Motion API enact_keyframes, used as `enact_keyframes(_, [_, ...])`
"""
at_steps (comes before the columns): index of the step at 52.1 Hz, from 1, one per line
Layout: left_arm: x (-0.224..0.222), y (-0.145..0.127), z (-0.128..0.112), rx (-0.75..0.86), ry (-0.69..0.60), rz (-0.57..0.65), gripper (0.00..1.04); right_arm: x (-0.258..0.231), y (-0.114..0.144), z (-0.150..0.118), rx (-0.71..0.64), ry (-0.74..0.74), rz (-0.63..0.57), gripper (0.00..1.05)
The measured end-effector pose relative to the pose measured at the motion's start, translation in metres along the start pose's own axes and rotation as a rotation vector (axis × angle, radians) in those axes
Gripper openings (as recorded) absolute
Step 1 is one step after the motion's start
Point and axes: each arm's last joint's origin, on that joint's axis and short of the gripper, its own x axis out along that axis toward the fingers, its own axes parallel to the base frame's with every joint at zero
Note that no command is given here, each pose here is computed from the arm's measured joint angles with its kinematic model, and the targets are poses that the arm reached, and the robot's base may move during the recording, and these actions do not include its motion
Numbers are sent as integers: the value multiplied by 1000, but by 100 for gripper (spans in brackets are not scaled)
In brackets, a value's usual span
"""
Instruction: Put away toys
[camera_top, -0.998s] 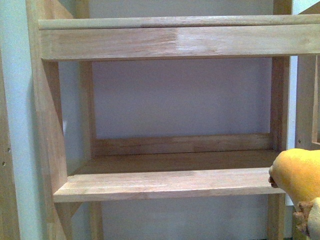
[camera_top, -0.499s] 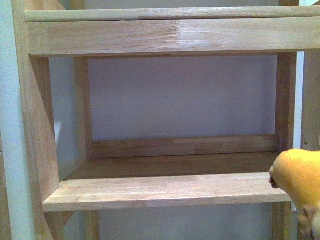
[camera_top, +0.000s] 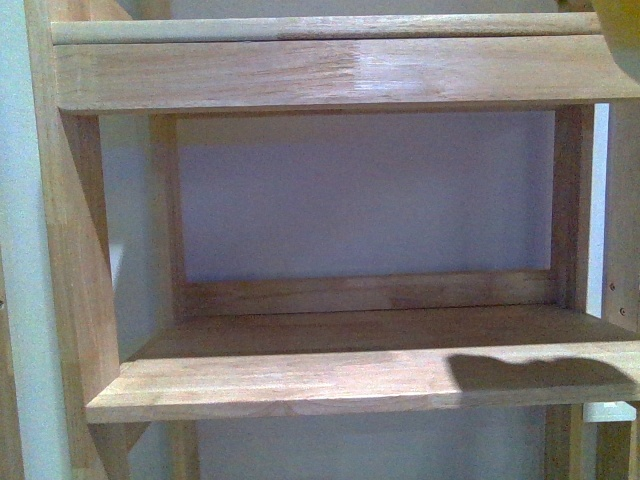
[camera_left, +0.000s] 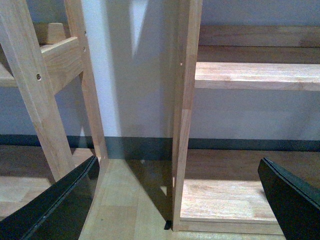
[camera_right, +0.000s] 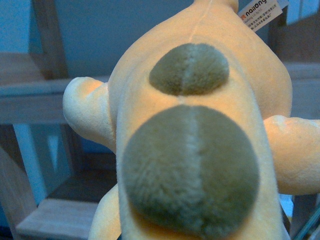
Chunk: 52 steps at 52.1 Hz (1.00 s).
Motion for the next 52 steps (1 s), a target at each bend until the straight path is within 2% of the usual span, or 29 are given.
enact_keyframes(14, [0, 0, 0, 0, 0, 0, 99, 80, 27, 61, -1, -41, 73, 8])
enact_keyframes(25, [0, 0, 0, 0, 0, 0, 99, 141, 42, 82, 28, -33, 98, 8])
enact_keyframes(35, [0, 0, 0, 0, 0, 0, 99, 190, 56, 82, 84, 5, 124, 8])
enact_keyframes(41, [0, 0, 0, 0, 0, 0, 99, 228, 76, 72, 160, 40, 182, 8])
enact_keyframes(52, [0, 0, 0, 0, 0, 0, 99, 258, 110, 57, 267, 97, 299, 8])
